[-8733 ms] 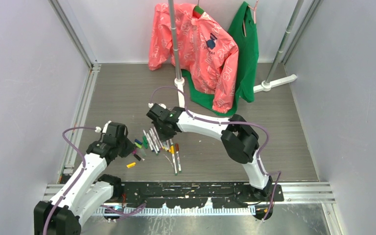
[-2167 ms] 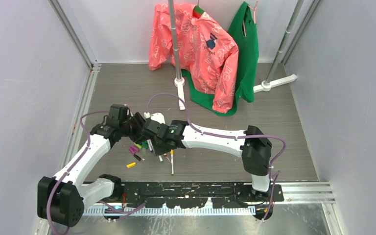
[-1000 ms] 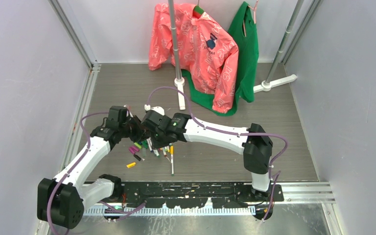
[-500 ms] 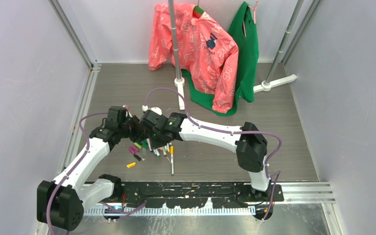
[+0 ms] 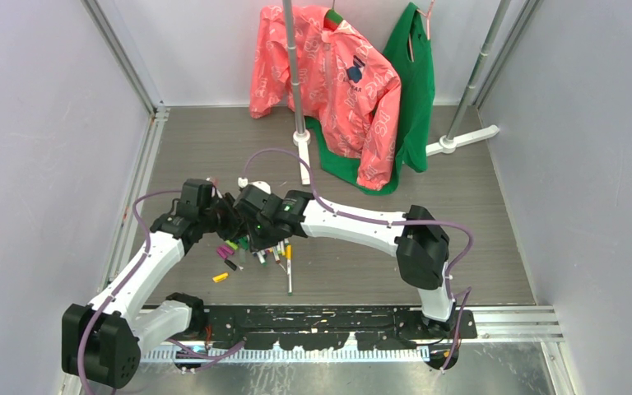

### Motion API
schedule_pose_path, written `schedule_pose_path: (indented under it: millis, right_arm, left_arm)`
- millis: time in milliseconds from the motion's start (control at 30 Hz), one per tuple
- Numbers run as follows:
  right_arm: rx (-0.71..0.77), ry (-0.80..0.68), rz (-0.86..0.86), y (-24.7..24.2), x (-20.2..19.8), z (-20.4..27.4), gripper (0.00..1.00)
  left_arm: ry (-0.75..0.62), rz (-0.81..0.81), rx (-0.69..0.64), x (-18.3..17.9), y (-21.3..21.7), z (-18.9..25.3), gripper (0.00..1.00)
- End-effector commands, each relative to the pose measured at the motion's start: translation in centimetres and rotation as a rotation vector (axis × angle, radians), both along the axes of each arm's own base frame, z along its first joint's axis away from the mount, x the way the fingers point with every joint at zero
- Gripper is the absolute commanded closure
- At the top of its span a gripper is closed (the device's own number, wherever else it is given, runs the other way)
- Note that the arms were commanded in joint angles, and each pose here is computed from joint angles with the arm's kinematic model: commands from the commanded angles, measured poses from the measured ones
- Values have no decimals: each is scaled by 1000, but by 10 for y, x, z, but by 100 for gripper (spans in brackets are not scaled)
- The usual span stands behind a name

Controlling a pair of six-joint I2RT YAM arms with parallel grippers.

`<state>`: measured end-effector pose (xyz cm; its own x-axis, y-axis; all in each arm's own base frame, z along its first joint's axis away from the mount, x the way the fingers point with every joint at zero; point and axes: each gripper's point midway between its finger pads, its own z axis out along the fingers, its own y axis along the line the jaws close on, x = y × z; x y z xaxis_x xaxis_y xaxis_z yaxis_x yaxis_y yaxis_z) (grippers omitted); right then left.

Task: Open the pen caps

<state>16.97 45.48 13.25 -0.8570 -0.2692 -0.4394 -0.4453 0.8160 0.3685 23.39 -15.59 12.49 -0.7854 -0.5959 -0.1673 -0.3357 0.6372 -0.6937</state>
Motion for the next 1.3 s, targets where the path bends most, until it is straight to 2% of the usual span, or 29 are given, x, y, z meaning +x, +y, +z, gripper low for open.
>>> schedule_pose_path:
  millis: [0,133,300,533,700,933,1067,1267]
  right_arm:
    - [90,-9,7,9,-2,27,99]
    - [87,-5,6,7,-3,26,99]
    - [84,-3,3,5,-4,26,99]
    - [57,10,-1,-12,-13,23,99]
    - [84,29,-28,-33,-31,11,99]
    - [110,24,-57,-61,-43,-12,99]
    - [78,-42,-99,-79,-27,-19,99]
    - [43,-45,-179,-95,24,-14,99]
  left_arm:
    - [-70,-9,8,9,0,19,67]
    - [-77,-7,19,9,2,20,76]
    - [-86,-14,22,9,2,19,100]
    - [-113,35,93,11,16,24,100]
    - [-149,101,132,26,26,34,100]
    - [-171,225,129,49,34,20,100]
    - [-154,219,138,57,31,1,100]
    - [-31,210,205,32,41,-32,100]
